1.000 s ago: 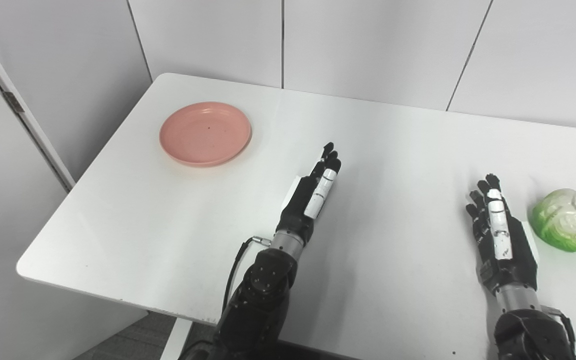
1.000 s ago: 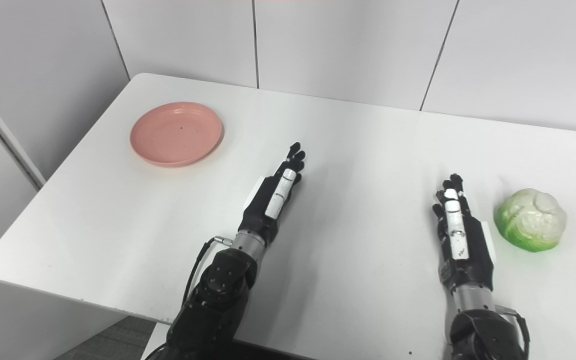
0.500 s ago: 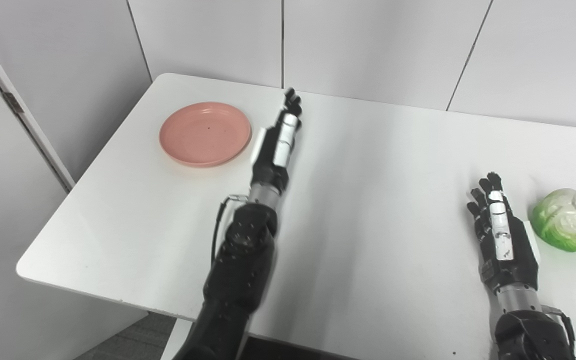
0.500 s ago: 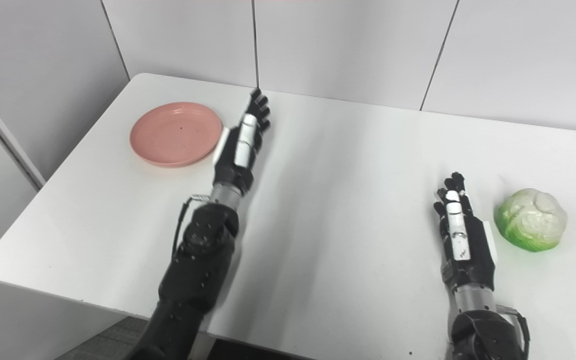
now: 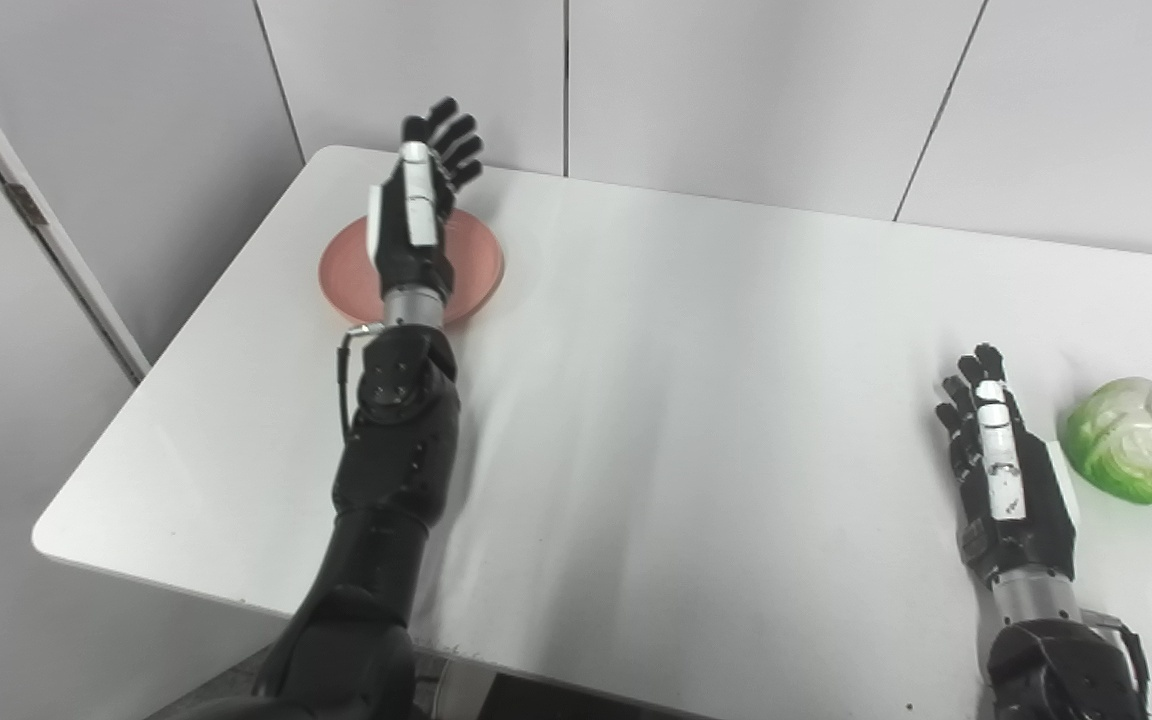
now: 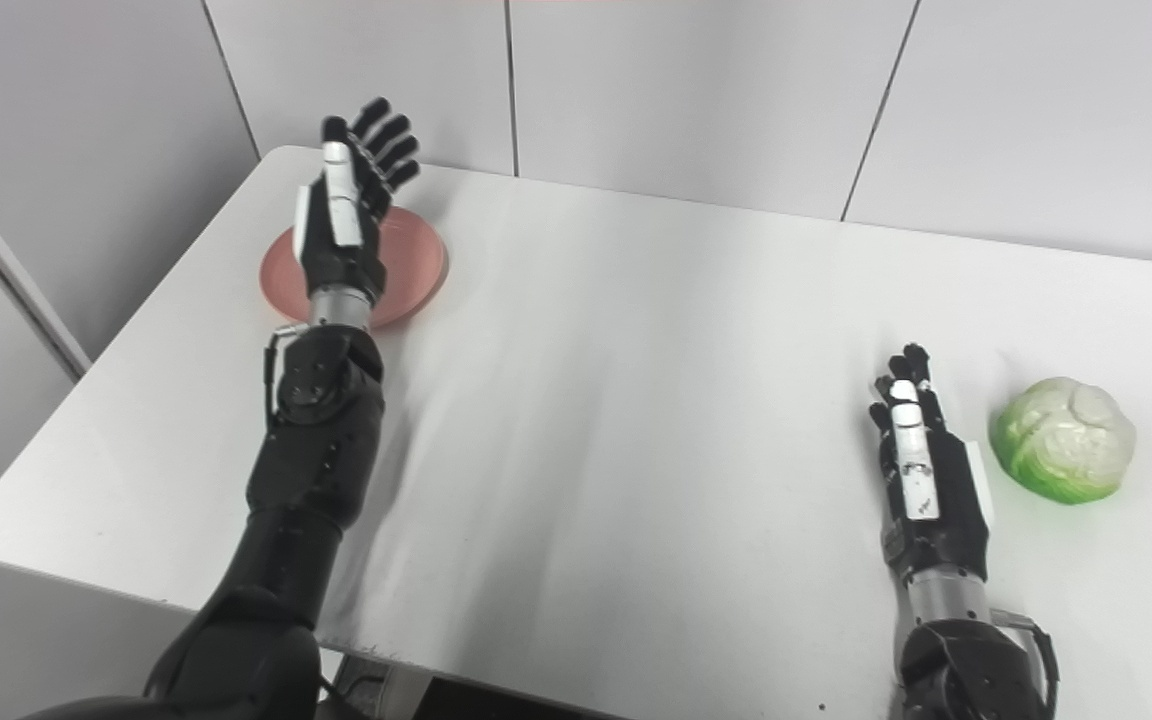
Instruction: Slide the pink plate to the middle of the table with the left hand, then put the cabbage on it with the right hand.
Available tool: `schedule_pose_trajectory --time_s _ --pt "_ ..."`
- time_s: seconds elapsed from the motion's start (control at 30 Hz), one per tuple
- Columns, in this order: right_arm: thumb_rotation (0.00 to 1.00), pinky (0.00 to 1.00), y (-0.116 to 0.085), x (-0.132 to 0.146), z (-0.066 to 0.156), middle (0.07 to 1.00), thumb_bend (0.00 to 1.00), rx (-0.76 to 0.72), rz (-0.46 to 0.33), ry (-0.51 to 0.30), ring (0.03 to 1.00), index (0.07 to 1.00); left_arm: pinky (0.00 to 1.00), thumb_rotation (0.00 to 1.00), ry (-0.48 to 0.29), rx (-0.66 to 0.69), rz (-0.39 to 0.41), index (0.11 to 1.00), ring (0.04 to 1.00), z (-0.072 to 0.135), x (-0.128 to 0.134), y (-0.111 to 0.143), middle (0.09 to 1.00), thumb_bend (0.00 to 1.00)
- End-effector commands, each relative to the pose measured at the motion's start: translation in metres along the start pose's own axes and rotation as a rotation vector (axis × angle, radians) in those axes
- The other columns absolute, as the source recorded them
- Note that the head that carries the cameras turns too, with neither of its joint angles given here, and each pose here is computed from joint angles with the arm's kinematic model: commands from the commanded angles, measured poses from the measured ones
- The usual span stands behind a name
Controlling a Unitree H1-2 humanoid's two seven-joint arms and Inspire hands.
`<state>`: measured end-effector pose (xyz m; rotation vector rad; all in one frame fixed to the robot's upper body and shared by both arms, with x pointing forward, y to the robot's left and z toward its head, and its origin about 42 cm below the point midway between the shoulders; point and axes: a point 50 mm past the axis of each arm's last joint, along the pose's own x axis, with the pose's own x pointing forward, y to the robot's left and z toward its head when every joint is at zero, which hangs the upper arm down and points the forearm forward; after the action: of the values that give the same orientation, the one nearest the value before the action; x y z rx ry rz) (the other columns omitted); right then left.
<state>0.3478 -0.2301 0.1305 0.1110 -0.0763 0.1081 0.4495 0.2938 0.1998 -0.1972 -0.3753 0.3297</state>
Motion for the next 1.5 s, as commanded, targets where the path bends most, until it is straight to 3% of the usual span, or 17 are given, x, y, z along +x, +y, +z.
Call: schedule_pose_trajectory --time_s 0.0,0.13,0.43,0.9,1.13,1.47 --pt "0.87 1.0 0.004 0.007 0.012 0.987 0.69 -0.007 0.021 -0.065 0.981 0.989 0.8 1.0 -0.112 0.004 0.026 0.786 0.801 0.03 0.028 0.004 0.799 0.8" --pt "0.87 1.0 0.004 0.006 0.012 0.984 0.69 -0.006 0.018 -0.066 0.978 0.986 0.78 1.0 -0.134 0.051 0.072 0.791 0.804 0.032 0.04 0.025 0.807 0.8" --pt "0.88 1.0 0.003 0.007 0.012 0.992 0.7 -0.01 0.031 -0.064 0.985 0.991 0.8 1.0 -0.096 0.083 0.23 0.81 0.813 0.03 0.051 0.077 0.814 0.78" --pt "0.86 1.0 0.002 0.007 0.013 0.982 0.7 0.008 0.02 -0.066 0.98 0.984 0.89 1.0 -0.018 0.182 0.274 0.873 0.891 0.008 0.048 0.114 0.882 0.77" --pt "0.86 1.0 0.001 0.008 0.012 0.987 0.71 0.0 0.026 -0.068 0.979 0.985 0.92 1.0 0.065 0.181 0.254 0.898 0.908 -0.004 0.045 0.11 0.899 0.78" --pt "0.86 1.0 0.002 0.009 0.012 0.985 0.71 0.009 0.022 -0.072 0.978 0.984 1.0 1.0 0.184 0.225 0.142 0.946 0.966 -0.023 0.042 0.109 0.949 0.83"
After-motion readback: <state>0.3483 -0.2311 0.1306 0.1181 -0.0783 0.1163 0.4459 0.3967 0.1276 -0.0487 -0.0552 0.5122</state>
